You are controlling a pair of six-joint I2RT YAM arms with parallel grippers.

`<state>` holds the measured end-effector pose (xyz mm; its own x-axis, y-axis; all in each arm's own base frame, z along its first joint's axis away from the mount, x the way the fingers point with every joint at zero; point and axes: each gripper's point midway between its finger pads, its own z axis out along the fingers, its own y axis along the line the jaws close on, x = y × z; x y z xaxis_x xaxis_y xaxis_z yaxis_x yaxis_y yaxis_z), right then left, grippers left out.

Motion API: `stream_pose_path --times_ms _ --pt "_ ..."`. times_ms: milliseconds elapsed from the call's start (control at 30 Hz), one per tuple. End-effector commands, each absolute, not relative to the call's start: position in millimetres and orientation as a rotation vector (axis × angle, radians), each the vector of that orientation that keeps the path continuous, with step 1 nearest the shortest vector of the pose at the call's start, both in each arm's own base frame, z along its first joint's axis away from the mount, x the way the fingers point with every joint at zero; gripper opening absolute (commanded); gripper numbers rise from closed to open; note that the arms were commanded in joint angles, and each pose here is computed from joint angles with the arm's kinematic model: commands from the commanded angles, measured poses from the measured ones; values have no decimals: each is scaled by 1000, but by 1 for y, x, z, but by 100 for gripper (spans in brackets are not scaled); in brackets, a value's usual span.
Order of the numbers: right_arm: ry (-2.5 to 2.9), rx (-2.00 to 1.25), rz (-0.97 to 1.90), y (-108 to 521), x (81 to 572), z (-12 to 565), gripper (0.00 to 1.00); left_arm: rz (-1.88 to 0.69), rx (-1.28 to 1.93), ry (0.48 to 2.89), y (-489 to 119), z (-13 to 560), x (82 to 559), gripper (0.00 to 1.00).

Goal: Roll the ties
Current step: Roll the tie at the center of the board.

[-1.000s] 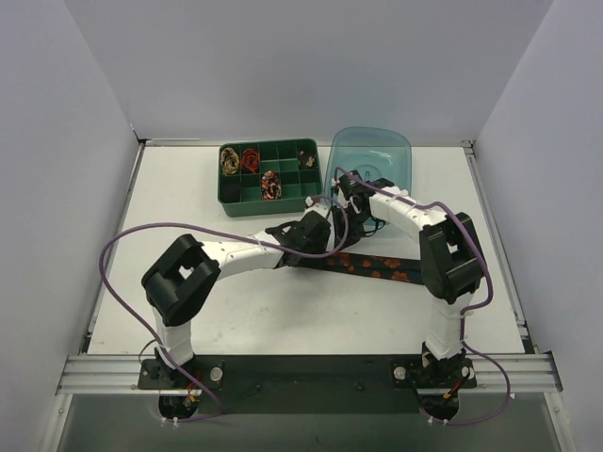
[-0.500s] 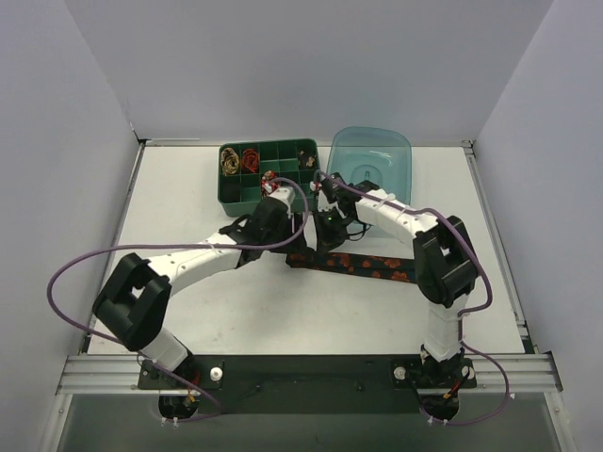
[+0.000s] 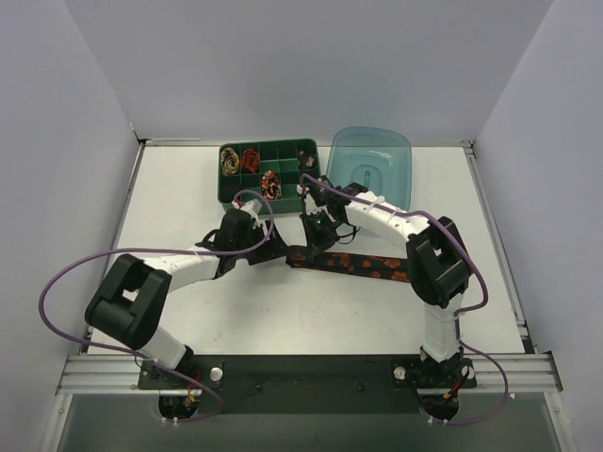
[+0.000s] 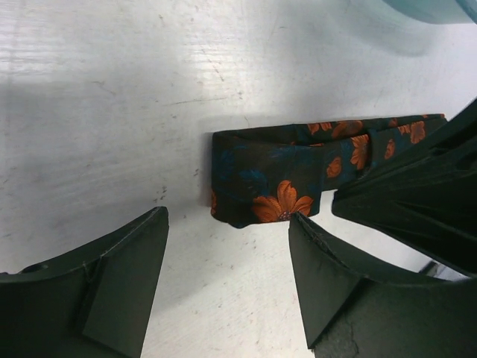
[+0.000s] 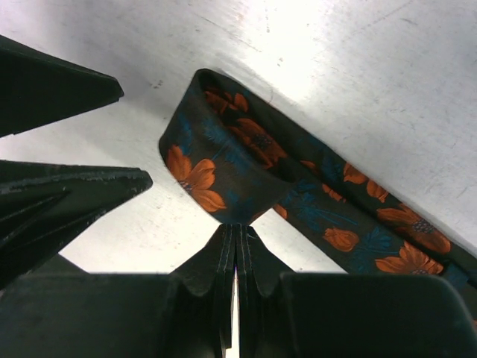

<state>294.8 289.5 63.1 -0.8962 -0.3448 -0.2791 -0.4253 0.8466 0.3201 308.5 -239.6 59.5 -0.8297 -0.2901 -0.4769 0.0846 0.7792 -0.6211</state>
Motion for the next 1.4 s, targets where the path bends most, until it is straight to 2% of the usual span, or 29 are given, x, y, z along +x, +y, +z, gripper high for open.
stream_pose_path --times_ms 0,433,733,1167,1367 --pt "2861 -590 484 277 299 49 0 -1067 -132 2296 -264 76 321 75" --pt "2909 -574 447 275 302 18 0 -1146 -155 2321 -273 38 318 75" --pt "2913 -563 468 279 305 15 0 -1180 -159 2255 -276 38 323 63" --pt "2733 -535 560 283 316 91 0 -1096 -134 2273 -269 43 326 64" --pt "2740 -542 577 289 320 85 0 -1098 -142 2272 -269 42 327 64"
